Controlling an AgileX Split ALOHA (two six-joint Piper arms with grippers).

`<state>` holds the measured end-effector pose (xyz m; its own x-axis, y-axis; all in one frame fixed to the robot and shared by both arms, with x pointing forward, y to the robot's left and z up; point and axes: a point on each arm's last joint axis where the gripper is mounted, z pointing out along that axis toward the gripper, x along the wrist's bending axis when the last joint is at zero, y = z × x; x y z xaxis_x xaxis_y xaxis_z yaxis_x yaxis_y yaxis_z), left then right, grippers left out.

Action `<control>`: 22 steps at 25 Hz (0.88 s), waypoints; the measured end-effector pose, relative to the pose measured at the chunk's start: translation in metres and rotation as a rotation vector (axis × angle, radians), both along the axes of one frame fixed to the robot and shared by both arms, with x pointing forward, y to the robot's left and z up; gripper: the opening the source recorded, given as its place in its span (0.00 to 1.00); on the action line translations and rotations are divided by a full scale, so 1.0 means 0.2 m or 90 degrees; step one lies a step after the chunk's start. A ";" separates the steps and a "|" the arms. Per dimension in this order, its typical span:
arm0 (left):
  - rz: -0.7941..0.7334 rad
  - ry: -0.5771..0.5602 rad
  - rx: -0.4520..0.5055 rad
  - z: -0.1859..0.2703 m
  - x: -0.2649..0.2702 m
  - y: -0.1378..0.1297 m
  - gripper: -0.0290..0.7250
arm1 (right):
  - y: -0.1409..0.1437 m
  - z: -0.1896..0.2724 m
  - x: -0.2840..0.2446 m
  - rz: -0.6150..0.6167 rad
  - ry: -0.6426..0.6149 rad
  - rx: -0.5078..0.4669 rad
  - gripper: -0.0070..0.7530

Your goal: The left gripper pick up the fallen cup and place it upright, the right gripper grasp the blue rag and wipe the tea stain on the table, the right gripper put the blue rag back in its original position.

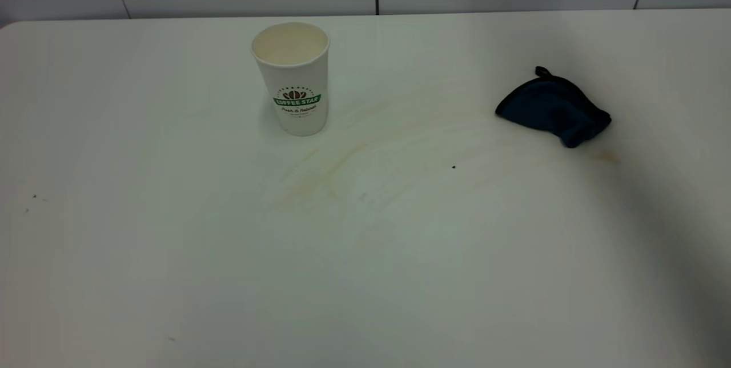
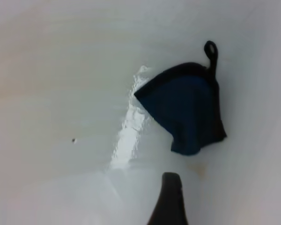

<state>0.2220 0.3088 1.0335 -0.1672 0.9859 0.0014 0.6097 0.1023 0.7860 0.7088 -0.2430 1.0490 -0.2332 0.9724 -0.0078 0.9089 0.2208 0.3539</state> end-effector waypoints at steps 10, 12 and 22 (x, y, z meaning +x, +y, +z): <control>0.000 0.000 0.000 0.00 0.00 0.00 0.35 | -0.04 0.55 -0.84 -0.033 -0.075 -0.006 0.97; 0.000 0.000 0.000 0.00 0.00 0.00 0.35 | -0.07 0.56 -0.99 -0.047 -0.077 0.001 0.96; 0.000 0.000 0.000 0.00 0.00 0.00 0.35 | -0.15 0.31 -1.48 -0.107 -0.010 0.012 0.94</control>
